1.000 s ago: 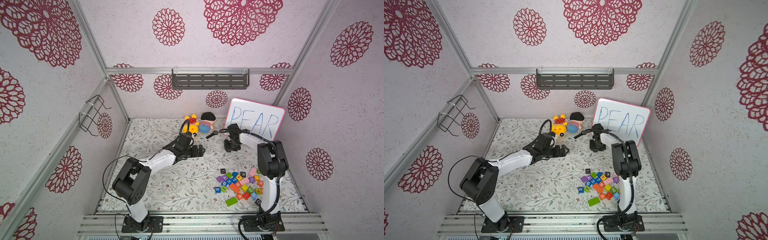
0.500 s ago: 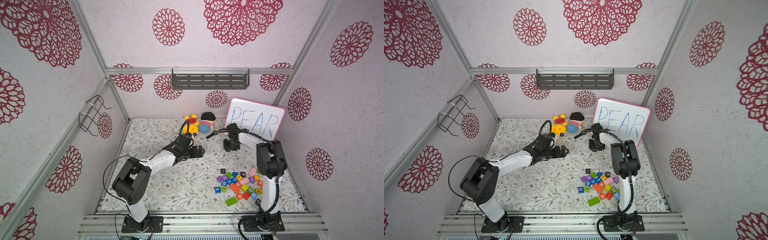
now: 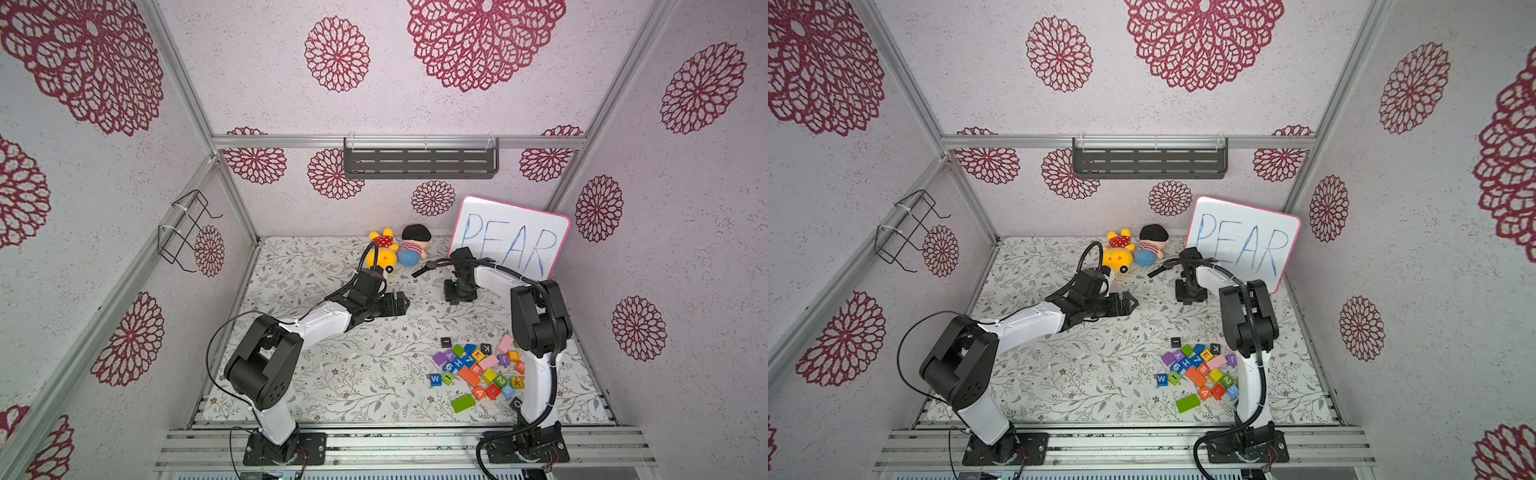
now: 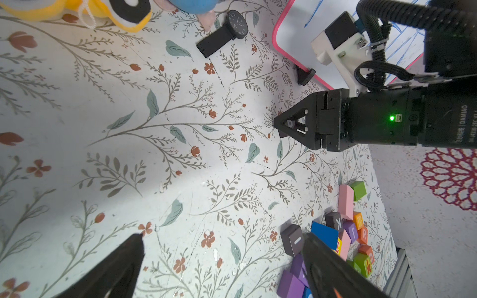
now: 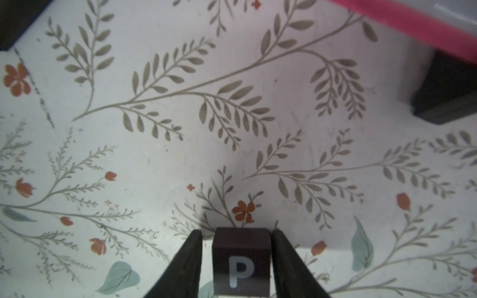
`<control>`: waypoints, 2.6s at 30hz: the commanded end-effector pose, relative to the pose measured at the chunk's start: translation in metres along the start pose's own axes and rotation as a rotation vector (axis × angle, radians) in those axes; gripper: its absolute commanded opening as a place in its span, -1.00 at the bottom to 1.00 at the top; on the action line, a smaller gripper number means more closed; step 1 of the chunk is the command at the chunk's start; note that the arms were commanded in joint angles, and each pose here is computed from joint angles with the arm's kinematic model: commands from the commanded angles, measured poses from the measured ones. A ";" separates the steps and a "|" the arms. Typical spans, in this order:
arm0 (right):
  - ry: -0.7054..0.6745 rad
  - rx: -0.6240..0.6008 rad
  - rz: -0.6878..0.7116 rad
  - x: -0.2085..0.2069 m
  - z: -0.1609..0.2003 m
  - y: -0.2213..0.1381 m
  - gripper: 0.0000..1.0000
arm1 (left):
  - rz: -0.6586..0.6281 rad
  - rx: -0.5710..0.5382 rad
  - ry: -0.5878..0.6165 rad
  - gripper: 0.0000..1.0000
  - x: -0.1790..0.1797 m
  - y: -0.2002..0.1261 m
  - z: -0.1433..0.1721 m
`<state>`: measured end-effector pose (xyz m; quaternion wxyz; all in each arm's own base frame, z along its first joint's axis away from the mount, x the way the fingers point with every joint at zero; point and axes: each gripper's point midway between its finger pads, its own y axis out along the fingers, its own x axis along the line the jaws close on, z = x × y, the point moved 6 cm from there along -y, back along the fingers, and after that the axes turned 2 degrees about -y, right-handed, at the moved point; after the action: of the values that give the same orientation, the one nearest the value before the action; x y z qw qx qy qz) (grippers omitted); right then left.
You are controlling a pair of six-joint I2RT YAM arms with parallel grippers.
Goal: Spell the uppercase word “pear” with letter blocks
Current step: Place the letter block at the center of the board, then pick up the letter block from the center of the board.
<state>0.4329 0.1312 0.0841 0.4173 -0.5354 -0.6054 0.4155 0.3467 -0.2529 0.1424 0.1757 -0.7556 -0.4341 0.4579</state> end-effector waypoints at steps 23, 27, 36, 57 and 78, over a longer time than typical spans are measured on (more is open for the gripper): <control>0.181 -0.041 0.035 -0.026 0.179 -0.112 -0.08 | 0.051 0.141 -0.012 0.96 -0.036 -0.027 0.062; 0.173 -0.035 0.039 -0.024 0.191 -0.101 -0.10 | 0.059 0.140 -0.021 0.96 -0.036 -0.027 0.066; 0.140 -0.022 0.079 -0.027 0.195 -0.082 -0.10 | 0.050 0.162 -0.025 0.96 -0.035 -0.021 0.069; 0.138 0.016 0.127 -0.035 0.201 -0.067 -0.10 | 0.044 0.170 -0.023 0.96 -0.029 -0.015 0.075; 0.153 0.020 0.123 -0.035 0.196 -0.063 -0.30 | 0.025 0.179 0.005 0.96 -0.026 -0.012 0.073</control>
<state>0.2319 0.0846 0.0751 0.4424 -0.5905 -0.5446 0.3988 0.2689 -0.2751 0.1263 0.2364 -0.7405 -0.3815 0.5002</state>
